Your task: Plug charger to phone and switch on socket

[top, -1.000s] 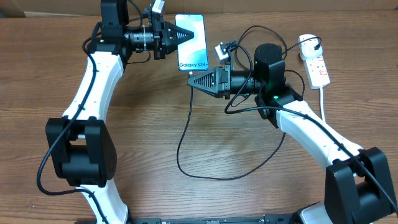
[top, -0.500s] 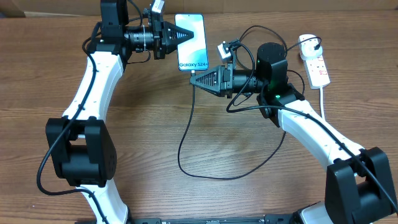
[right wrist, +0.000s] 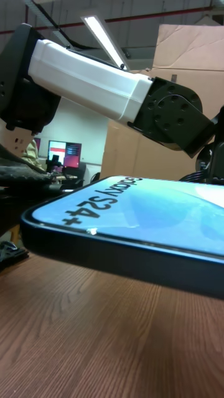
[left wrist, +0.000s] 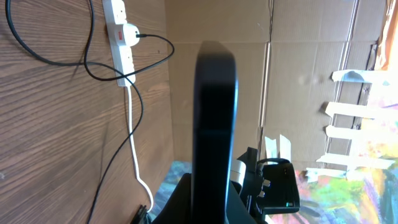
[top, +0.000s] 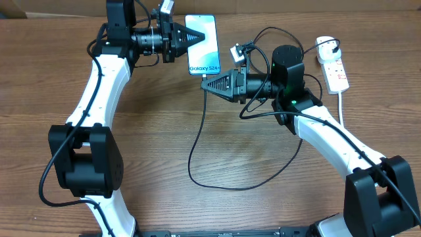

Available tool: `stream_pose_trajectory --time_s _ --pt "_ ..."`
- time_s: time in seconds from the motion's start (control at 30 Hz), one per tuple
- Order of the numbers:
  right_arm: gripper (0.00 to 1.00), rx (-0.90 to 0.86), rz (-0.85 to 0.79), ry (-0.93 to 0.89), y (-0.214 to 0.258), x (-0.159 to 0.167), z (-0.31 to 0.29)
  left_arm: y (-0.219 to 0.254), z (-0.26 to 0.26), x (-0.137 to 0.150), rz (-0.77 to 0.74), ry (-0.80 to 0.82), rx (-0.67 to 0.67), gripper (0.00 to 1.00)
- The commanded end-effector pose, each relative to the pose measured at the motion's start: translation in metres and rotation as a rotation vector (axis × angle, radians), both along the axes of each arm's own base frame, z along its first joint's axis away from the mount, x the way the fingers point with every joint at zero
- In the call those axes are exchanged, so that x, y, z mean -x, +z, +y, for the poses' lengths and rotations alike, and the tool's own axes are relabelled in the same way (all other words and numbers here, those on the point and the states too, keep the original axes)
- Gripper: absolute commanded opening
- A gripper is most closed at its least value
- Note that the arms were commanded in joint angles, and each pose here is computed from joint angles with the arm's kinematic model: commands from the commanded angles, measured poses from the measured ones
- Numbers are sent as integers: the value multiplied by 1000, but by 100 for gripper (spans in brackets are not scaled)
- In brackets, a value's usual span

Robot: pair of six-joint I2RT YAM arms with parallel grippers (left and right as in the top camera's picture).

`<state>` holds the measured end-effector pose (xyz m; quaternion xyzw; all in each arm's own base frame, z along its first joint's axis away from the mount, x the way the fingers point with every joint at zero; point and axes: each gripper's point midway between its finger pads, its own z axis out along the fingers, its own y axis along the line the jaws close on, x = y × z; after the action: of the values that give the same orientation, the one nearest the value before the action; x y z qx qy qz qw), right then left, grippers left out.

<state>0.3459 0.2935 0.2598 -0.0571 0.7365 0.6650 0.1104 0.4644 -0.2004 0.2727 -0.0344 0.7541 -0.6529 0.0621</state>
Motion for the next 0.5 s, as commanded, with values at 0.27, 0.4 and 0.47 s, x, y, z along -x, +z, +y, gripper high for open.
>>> stream_pose_trajectory --time_s 0.27,0.4,0.47 --pt "4 -9 -53 -47 16 -9 -5 13 -5 14 9 -82 55 4" --pt "4 -9 -53 -48 16 -9 -5 13 -5 15 10 -85 57 4" --pt "4 -9 -53 -49 16 -9 -5 13 -5 15 10 -85 57 4"
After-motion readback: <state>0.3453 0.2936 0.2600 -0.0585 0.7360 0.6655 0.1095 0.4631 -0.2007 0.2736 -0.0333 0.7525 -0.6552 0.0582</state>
